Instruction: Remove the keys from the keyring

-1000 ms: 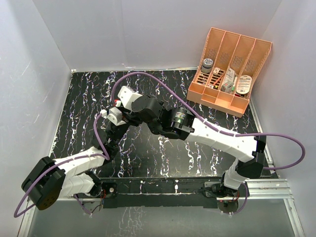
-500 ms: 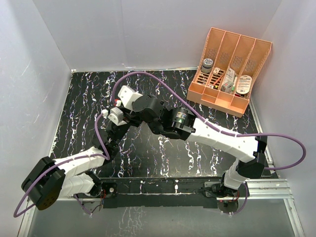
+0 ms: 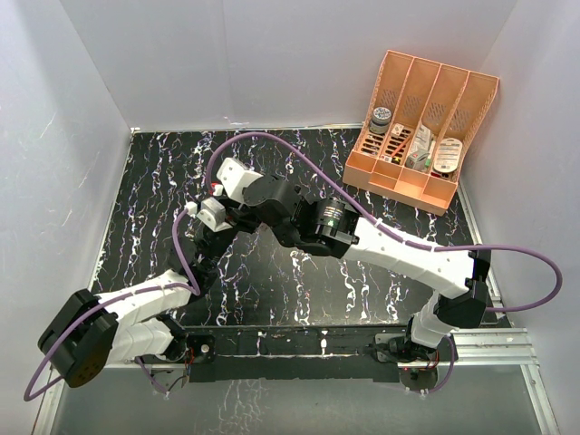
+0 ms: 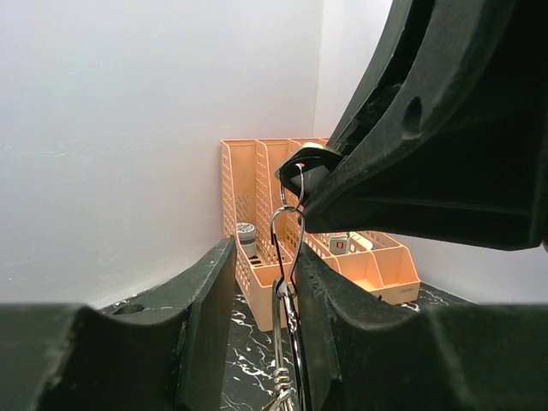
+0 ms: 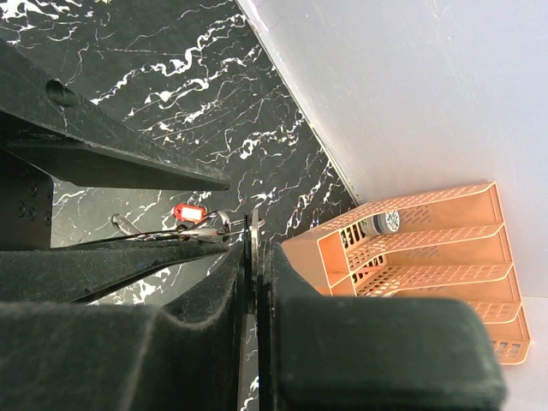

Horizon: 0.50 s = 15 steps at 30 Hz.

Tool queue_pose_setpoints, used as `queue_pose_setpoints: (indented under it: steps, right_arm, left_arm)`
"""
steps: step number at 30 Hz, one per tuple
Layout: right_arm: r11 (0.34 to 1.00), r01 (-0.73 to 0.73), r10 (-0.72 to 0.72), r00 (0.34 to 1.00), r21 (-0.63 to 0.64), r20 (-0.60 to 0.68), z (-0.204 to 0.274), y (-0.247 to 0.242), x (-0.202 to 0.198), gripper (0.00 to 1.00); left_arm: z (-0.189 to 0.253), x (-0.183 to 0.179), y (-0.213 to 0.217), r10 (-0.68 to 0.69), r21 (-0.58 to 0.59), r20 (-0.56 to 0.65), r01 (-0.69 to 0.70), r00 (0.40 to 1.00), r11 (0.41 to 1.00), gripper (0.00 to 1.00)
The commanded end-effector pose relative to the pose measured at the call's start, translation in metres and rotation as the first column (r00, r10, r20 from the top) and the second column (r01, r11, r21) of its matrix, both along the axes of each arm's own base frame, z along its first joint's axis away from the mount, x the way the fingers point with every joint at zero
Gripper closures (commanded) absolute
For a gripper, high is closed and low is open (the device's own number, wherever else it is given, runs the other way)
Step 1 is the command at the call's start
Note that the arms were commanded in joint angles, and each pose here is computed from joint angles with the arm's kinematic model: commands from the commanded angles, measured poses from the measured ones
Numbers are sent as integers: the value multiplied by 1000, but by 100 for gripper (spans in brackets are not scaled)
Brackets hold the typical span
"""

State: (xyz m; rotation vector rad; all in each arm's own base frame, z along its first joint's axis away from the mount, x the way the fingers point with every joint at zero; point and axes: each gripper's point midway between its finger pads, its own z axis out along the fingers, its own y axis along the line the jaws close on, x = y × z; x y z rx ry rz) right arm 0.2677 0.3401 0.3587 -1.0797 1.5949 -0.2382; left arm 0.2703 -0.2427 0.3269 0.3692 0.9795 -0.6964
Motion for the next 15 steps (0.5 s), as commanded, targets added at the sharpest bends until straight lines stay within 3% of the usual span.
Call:
queue_pose_setpoints:
  steps: [1, 15]
  right_arm:
    - [992, 8, -14, 999, 125, 43, 34, -6, -3, 100]
    - [991, 4, -11, 999, 136, 47, 36, -5, -3, 100]
  left_arm:
    - [37, -13, 5, -11, -60, 98, 17, 995, 998, 69]
    - [29, -11, 2, -20, -39, 69, 23, 997, 999, 75]
